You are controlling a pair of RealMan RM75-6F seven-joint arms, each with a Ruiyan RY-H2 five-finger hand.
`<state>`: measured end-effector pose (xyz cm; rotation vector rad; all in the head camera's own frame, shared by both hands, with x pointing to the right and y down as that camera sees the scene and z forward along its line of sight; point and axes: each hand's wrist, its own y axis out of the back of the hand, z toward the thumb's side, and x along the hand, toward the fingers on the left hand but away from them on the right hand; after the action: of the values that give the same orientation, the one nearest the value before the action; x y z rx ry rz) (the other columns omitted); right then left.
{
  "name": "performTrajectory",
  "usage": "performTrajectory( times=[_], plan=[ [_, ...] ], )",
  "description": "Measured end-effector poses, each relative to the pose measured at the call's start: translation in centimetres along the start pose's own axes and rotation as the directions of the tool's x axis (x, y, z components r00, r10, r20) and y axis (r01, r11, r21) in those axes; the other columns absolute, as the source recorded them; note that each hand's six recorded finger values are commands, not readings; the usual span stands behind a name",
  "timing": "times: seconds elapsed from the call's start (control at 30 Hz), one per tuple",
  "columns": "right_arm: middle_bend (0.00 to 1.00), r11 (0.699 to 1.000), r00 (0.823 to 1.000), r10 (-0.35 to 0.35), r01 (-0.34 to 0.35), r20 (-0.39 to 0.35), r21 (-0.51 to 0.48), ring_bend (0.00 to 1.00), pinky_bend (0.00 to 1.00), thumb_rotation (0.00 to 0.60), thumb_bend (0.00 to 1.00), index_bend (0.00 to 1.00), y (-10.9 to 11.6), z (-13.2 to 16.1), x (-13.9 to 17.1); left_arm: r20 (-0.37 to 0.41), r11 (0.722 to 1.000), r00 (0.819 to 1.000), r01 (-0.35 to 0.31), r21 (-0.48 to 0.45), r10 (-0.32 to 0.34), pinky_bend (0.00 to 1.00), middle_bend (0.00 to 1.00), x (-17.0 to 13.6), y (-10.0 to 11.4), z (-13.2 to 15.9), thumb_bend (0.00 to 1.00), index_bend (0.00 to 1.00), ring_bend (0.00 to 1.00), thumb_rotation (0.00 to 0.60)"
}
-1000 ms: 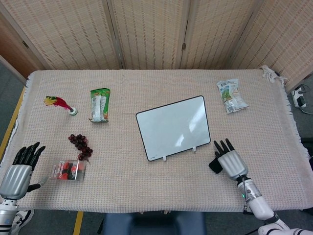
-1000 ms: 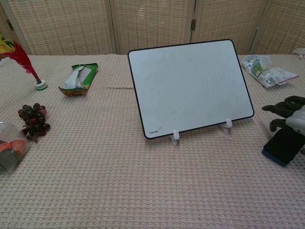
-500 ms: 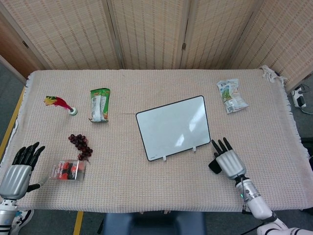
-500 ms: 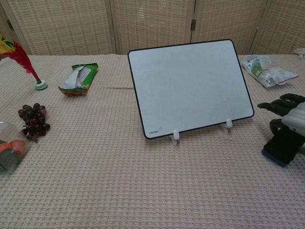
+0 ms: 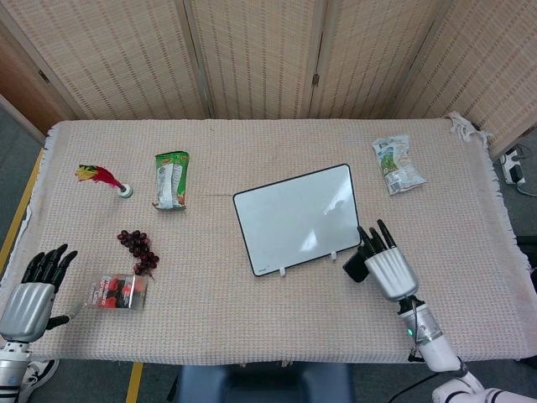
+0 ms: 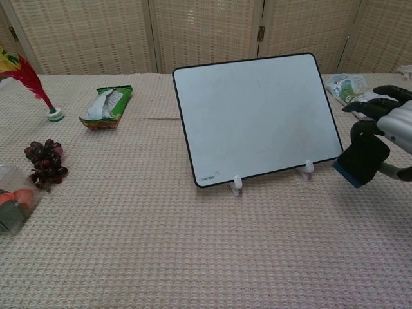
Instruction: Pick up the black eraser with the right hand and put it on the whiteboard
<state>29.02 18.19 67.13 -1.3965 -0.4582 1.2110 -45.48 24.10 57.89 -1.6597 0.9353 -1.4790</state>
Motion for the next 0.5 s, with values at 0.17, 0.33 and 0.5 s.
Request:
performTrajectory(
  times=[0.17,0.33,0.5],
  plan=[
    [0.13,0.992,0.991,-0.128,0.127,0.031,0.024,0.16,0.0,0.6,0.37,0.69,1.3,1.2,-1.9,0.003,1.0,1.0,0.003,-0.006,-0.003,0.0,0.0,0.0,0.0,0.0,0.28,0.0,0.0,0.6],
    [0.13,0.983,0.981,-0.182,0.181,0.062,0.034,0.16,0.0,0.6,0.37,0.67,1.5,2.6,-4.9,0.008,1.0,1.0,0.021,-0.005,-0.021,0.0,0.0,0.0,-0.2,0.1,0.28,0.0,0.0,0.6],
    [0.13,0.977,0.975,-0.211,0.208,0.076,0.042,0.16,0.0,0.6,0.37,0.66,1.8,3.7,-7.5,0.011,1.0,1.0,0.023,-0.017,-0.023,0.0,0.0,0.0,-0.2,0.1,0.28,0.0,0.0,0.6]
  ],
)
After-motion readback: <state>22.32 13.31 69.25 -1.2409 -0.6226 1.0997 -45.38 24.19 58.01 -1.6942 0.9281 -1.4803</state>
